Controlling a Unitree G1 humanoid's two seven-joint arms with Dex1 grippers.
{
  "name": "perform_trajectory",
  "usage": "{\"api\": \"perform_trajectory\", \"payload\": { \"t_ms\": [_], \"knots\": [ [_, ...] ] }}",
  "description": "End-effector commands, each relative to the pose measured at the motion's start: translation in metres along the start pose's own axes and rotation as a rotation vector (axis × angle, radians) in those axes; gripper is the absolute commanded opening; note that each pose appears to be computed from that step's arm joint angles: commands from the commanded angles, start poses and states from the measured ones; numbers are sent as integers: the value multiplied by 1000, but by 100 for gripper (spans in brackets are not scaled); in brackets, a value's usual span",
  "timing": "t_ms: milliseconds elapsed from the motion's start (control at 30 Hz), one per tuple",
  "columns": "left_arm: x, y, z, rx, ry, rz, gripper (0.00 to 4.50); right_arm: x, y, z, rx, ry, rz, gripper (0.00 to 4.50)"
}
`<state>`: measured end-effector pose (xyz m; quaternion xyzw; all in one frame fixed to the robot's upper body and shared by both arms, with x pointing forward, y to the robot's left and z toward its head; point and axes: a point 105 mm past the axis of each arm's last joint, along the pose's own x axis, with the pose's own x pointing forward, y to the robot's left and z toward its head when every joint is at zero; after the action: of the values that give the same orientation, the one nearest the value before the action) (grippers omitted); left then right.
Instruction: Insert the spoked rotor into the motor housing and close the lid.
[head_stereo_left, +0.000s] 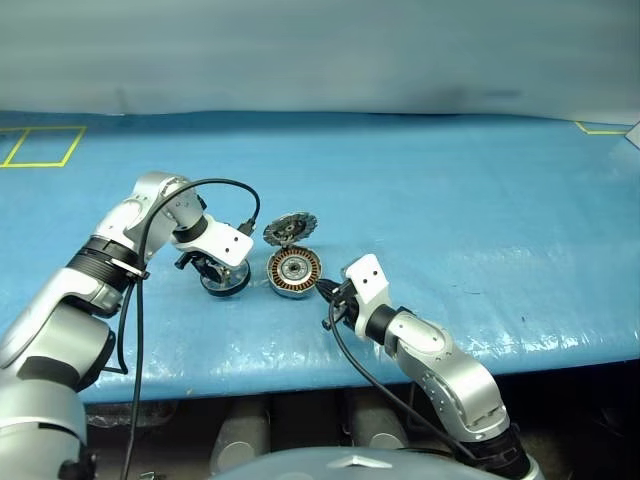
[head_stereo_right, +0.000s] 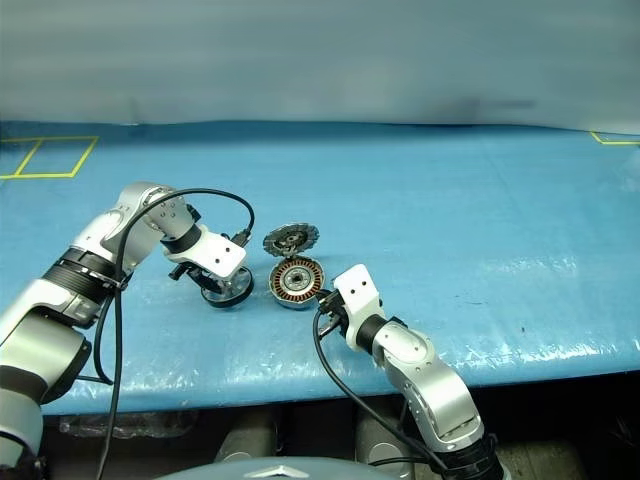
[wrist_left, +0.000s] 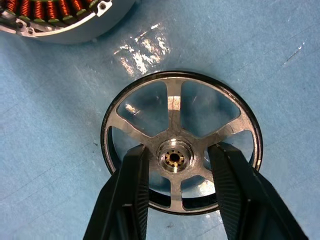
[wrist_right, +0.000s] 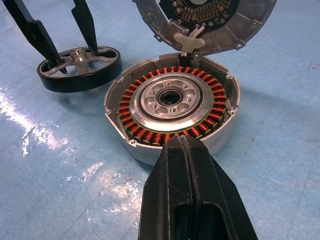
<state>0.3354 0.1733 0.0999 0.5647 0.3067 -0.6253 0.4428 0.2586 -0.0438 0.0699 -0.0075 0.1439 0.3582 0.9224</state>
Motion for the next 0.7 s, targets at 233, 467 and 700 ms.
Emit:
{"api": "perform_trajectory", "payload": {
  "t_ms": [233, 467, 700],
  "knots": [
    [-21, 4, -1, -31, -26, 65, 152, -2, 6, 17, -13, -69, 20, 0],
    [-70, -9, 5, -15, -46, 165, 151, 1, 11, 18, -34, -74, 60, 0],
    [-87, -34, 34, -12, -181, 194, 151, -5, 2, 15, -70, -69, 82, 0]
  ]
}}
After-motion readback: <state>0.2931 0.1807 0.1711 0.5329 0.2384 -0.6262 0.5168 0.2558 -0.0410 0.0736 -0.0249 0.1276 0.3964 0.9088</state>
